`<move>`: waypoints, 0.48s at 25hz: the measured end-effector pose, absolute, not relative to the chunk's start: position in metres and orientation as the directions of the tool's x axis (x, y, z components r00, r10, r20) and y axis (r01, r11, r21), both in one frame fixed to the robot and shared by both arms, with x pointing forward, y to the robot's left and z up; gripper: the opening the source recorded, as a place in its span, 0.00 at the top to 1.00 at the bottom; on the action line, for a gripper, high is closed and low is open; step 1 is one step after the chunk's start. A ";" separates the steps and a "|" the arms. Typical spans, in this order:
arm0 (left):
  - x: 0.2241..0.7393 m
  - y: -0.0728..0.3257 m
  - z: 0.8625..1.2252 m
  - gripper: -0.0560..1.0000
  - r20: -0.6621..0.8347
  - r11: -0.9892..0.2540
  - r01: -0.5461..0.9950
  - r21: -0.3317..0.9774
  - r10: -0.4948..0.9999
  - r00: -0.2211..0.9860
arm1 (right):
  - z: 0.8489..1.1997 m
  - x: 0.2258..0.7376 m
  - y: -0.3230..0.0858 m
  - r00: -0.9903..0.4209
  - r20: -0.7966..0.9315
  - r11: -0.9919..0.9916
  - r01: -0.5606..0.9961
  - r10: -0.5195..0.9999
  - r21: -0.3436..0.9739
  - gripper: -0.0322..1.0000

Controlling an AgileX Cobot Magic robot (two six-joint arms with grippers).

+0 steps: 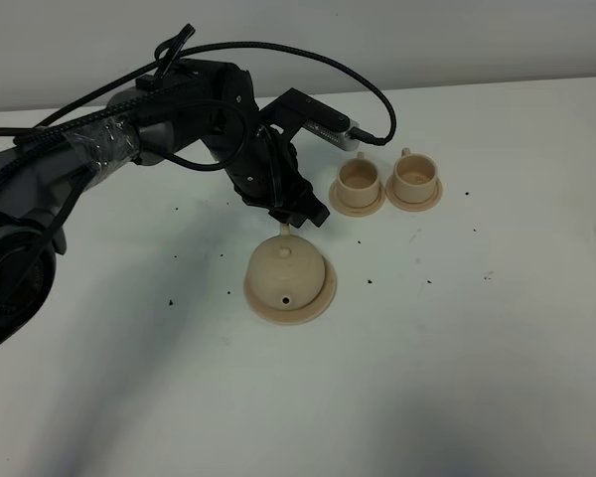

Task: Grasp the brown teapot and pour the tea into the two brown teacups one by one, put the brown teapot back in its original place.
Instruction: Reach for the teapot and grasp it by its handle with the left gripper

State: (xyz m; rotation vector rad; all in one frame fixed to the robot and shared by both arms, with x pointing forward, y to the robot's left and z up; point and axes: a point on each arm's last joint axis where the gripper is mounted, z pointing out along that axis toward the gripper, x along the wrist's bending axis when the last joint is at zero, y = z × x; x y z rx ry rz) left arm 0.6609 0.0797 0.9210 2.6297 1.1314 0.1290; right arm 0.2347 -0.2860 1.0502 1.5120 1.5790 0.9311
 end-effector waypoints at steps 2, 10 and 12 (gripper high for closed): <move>0.660 0.080 0.921 0.56 -0.030 -0.659 0.700 0.274 0.722 0.691 | 1.050 0.235 -0.286 -0.024 -0.031 0.039 0.456 0.999 0.889 0.67; 0.659 0.088 0.920 0.56 -0.029 -0.646 0.731 0.220 0.744 0.667 | 1.050 0.235 -0.286 -0.024 -0.031 0.039 0.456 0.999 0.889 0.67; 0.659 0.089 0.920 0.56 -0.025 -0.638 0.739 0.215 0.753 0.657 | 1.050 0.235 -0.286 -0.024 -0.031 0.039 0.456 0.999 0.889 0.67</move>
